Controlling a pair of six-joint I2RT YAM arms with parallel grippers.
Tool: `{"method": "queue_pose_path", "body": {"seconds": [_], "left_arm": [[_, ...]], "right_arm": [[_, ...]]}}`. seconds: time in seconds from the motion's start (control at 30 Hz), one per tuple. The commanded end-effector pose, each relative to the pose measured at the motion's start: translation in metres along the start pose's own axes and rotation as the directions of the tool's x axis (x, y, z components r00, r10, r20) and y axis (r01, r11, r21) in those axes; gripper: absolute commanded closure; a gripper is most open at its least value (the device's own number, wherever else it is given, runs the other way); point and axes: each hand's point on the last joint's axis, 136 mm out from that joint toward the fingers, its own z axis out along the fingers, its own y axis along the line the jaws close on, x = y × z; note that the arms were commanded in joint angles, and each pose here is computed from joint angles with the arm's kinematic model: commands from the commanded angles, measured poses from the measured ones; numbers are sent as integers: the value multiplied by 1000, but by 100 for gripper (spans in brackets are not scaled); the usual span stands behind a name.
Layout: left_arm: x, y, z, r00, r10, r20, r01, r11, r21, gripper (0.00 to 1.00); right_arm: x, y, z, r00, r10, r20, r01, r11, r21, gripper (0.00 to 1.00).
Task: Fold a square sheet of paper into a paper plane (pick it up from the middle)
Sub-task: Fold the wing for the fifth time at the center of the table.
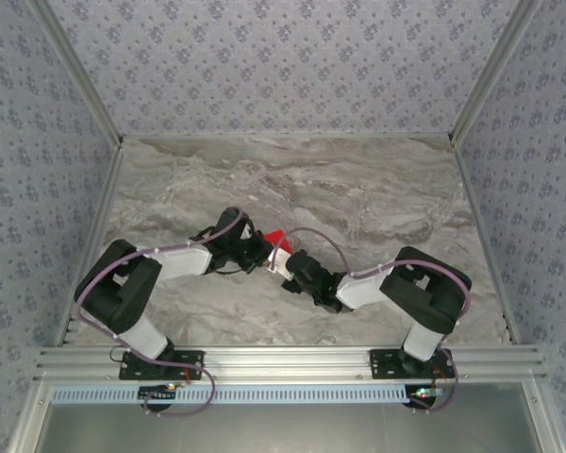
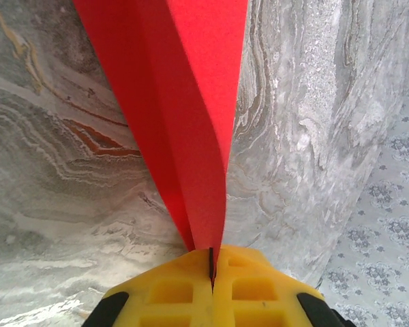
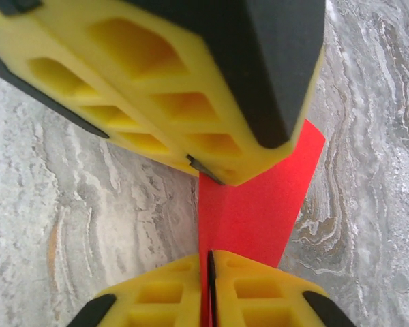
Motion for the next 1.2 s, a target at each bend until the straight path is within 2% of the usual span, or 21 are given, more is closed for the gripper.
{"method": "queue_pose_path", "body": {"seconds": [0.0, 0.2, 0.3, 0.37, 0.53, 0.8, 1.17], "left_arm": [[-8, -10, -19, 1000, 4, 15, -4, 1000, 2, 92], [-45, -8, -64, 993, 19, 114, -18, 1000, -3, 60], [-57, -7, -84, 986, 36, 162, -34, 999, -12, 51], [-59, -6, -91, 983, 47, 179, -45, 999, -17, 49], [-51, -2, -89, 982, 59, 179, -68, 997, 44, 49], [-24, 0, -70, 982, 117, 151, -137, 981, 134, 59], [3, 1, -38, 980, 160, 120, -181, 964, 193, 68]], "right_arm": [[-9, 0, -3, 997, 66, 33, -64, 997, -47, 93], [-10, 8, -8, 982, 189, 21, -183, 968, -174, 95], [-10, 10, -7, 970, 243, 9, -235, 948, -214, 96], [-11, 12, -6, 959, 284, 3, -275, 930, -242, 97], [-12, 12, -4, 923, 383, -28, -373, 877, -304, 97], [-15, 9, -3, 843, 519, -139, -527, 748, -404, 98], [-10, 22, 4, 735, 620, -275, -672, 608, -424, 98]]}}
